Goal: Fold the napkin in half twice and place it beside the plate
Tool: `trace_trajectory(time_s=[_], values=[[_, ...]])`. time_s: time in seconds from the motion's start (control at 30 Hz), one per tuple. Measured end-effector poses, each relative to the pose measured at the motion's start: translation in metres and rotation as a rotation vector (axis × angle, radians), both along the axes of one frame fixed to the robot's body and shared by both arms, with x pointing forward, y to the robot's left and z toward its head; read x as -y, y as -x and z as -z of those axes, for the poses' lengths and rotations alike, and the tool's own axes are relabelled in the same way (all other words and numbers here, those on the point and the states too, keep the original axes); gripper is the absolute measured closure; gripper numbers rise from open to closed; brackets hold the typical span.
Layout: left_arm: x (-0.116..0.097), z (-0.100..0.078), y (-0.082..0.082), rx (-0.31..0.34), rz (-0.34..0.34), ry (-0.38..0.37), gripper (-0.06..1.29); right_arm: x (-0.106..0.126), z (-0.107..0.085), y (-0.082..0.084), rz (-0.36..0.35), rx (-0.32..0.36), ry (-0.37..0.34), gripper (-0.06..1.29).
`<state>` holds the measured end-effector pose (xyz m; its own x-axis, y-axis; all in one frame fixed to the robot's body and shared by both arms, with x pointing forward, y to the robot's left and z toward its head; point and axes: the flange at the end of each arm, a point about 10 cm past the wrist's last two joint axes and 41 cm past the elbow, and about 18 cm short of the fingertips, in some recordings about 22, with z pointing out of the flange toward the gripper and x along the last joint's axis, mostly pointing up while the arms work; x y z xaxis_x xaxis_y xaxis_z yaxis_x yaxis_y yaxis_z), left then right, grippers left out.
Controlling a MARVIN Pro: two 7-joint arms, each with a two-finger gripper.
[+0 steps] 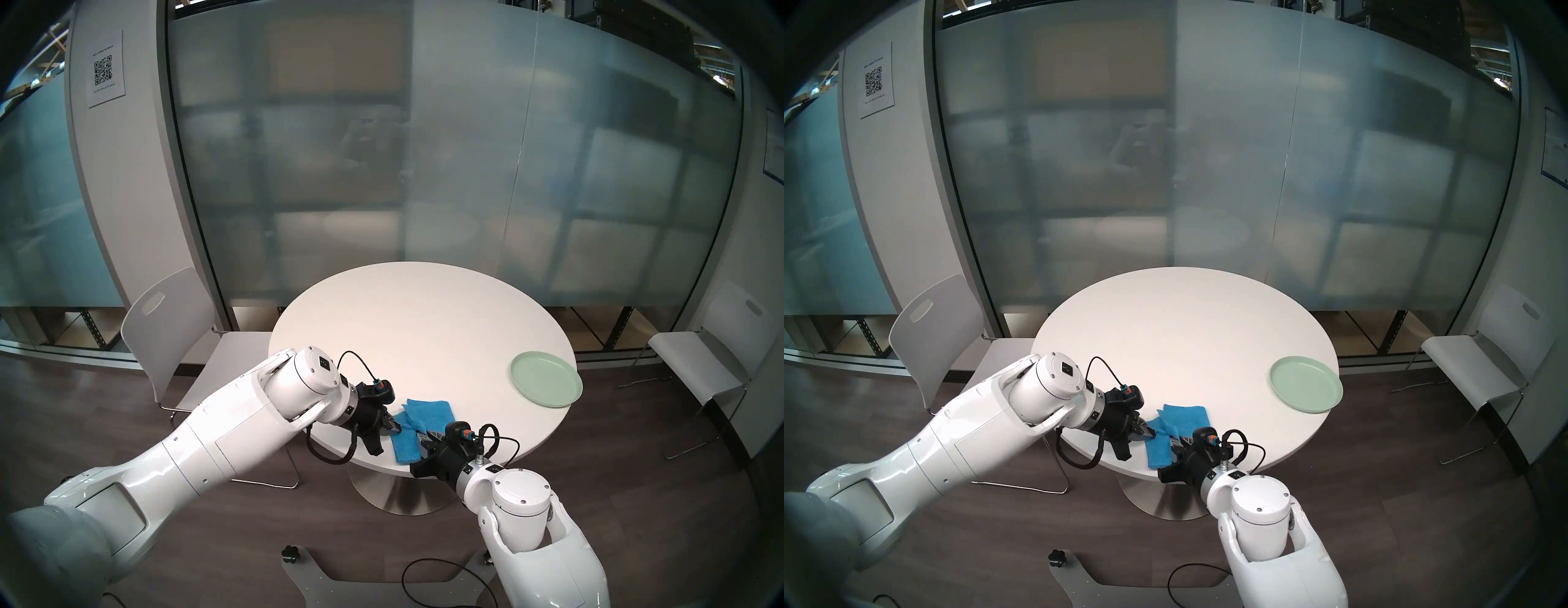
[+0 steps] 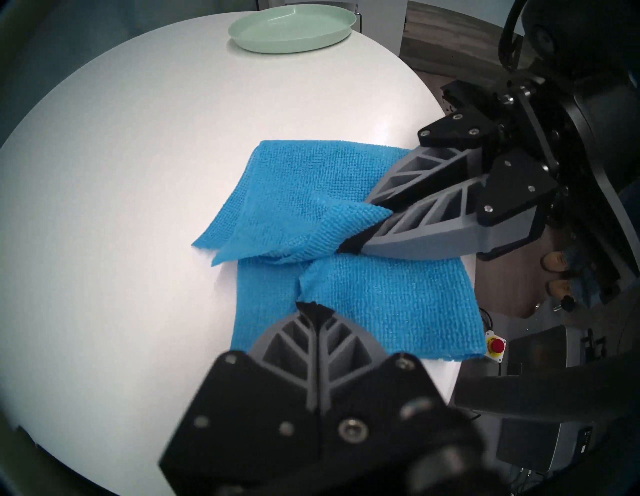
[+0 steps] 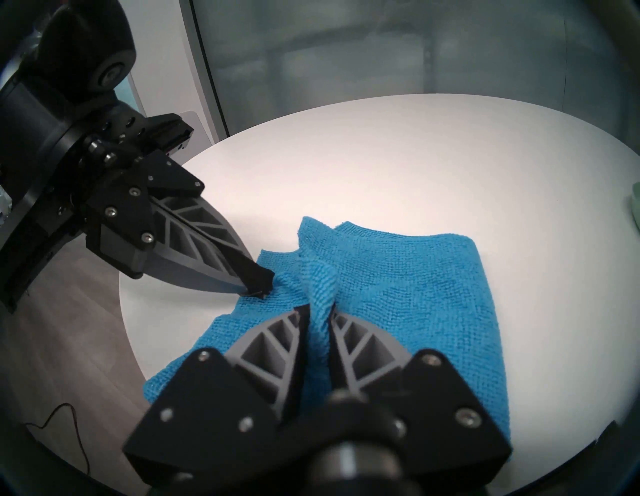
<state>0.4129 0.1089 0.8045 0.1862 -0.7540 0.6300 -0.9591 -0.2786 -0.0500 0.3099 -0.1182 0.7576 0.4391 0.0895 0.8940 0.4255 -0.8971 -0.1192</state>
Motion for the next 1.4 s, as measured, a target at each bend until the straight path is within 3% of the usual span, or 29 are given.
trace_trajectory(time_s=[0.37,0.7,1.03,1.4], values=[[0.002,0.001,-0.006,0.008,0.006,-0.005,1.25,0.0,-0.013,0.0,-0.005,0.028,-0.019,0.99],[0.006,-0.001,-0.006,0.012,0.01,0.004,1.25,-0.002,-0.031,0.01,-0.032,0.054,-0.039,0.99],[0.007,-0.005,-0.007,0.03,0.003,0.013,1.25,-0.009,-0.02,0.022,-0.051,0.021,-0.025,0.99],[0.001,-0.011,-0.004,0.039,-0.003,0.015,1.25,-0.012,-0.004,0.017,-0.026,0.001,0.002,0.99]])
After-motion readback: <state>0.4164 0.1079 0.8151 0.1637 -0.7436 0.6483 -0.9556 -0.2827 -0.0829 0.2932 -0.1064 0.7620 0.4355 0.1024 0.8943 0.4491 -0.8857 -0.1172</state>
